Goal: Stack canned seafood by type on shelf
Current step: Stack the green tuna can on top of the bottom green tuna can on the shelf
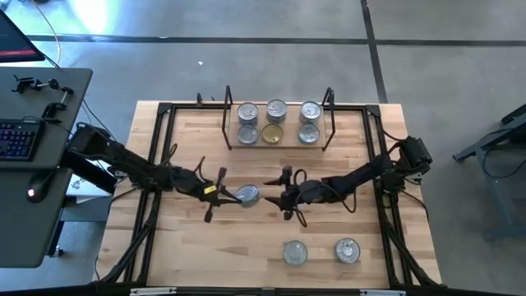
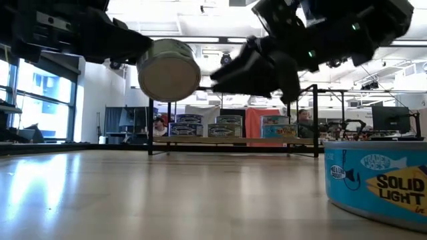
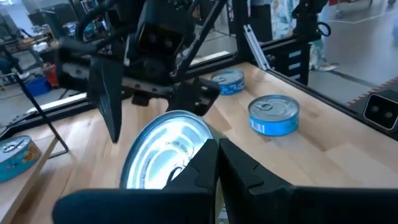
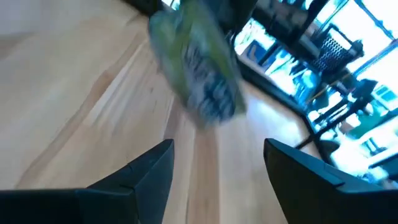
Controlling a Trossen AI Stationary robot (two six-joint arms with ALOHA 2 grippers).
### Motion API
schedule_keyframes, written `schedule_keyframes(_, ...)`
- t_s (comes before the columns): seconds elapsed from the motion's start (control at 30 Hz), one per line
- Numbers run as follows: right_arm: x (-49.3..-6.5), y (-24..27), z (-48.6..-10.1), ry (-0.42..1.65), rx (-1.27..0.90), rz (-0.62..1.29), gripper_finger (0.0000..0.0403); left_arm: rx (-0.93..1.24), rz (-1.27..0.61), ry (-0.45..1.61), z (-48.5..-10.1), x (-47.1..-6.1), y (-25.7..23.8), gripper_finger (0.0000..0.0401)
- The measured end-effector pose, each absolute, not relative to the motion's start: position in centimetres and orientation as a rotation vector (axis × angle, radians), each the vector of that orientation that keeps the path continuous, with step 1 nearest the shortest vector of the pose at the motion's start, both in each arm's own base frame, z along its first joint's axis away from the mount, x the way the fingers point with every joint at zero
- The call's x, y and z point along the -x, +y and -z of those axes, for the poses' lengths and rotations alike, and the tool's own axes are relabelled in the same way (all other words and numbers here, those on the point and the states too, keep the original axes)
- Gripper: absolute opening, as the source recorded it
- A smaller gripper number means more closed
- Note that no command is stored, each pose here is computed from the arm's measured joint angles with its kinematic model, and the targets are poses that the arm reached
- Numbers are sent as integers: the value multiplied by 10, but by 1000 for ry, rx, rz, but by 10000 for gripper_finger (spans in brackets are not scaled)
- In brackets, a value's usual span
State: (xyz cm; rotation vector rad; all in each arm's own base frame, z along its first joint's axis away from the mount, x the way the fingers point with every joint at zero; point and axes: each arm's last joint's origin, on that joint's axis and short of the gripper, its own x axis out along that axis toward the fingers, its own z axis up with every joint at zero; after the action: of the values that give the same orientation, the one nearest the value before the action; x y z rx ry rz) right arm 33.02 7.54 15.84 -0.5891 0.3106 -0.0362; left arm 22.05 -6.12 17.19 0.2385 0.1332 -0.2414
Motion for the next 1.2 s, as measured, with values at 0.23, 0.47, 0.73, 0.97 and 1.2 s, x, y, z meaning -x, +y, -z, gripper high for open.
schedule_keyframes(0.23, -342, 79, -172, 301, 686, -2, 240, -244, 257, 125, -173, -220, -61, 0)
schedule_keyframes(0.47, -347, 79, -173, 316, 810, -84, 240, -252, 256, 117, -173, -220, -61, 0)
schedule_keyframes(0.73, -365, 75, -170, 313, 814, -65, 240, -260, 253, 102, -175, -221, -61, 0)
schedule_keyframes(0.97, -376, 77, -172, 313, 802, -66, 210, -265, 251, 90, -176, -221, -61, 0)
schedule_keyframes(1.2, -375, 82, -173, 411, 698, -31, 124, -274, 140, 147, -172, -221, -58, 0)
